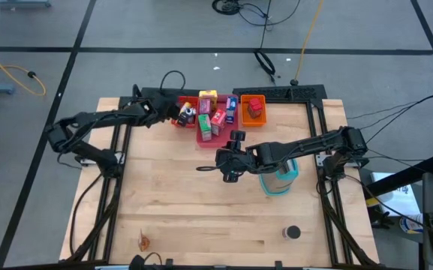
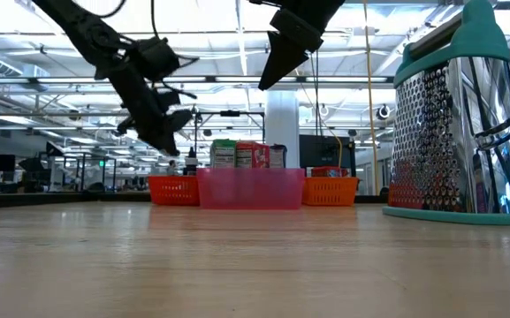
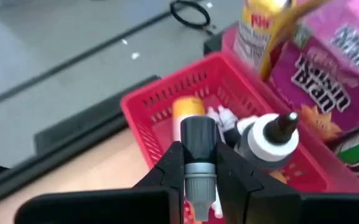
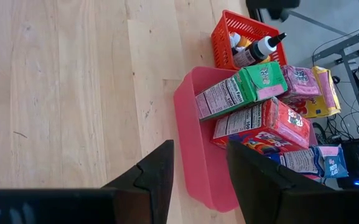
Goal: Pick & Place Kitchen Items
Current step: Put the small black food coloring bottle into the red bin
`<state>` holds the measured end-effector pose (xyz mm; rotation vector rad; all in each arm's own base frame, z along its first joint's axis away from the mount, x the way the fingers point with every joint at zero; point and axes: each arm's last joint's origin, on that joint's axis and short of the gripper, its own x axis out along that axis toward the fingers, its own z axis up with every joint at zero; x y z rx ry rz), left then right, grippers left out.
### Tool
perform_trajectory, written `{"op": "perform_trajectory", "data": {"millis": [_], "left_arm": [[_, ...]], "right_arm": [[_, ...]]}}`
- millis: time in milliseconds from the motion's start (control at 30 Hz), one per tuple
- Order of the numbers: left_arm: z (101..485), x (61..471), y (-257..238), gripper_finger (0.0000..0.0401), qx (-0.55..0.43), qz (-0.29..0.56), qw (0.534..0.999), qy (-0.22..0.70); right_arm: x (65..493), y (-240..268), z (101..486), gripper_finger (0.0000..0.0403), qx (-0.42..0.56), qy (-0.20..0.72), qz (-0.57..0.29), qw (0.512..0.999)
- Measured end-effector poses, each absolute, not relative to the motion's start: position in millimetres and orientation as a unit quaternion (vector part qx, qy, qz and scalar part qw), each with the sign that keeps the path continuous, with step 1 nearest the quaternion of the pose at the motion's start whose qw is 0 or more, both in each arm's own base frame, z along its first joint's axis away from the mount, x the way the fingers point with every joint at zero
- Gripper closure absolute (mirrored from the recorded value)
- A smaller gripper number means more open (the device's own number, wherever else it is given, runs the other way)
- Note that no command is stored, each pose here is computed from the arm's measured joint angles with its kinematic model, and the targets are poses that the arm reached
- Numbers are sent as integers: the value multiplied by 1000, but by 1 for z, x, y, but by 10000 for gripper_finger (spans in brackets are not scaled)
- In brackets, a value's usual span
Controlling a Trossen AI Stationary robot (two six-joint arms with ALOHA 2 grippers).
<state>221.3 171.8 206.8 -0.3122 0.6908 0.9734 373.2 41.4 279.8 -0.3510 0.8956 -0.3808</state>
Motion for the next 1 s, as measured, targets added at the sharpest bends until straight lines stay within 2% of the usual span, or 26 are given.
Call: {"op": "perform_trajectory", "data": {"millis": [300, 467, 700, 1000], "left_arm": [[188, 219, 187, 343, -195, 435, 810, 342], [188, 220, 191, 352, -205, 423, 819, 329], [190, 222, 192, 329, -210, 417, 826, 314], [191, 222, 192, 324, -219, 423, 824, 306]], "right_arm": [[373, 41, 280, 264, -168, 428, -182, 869], [373, 41, 280, 264, -168, 428, -182, 869], [373, 41, 280, 264, -168, 428, -182, 869], [373, 41, 280, 264, -168, 428, -182, 869]]}}
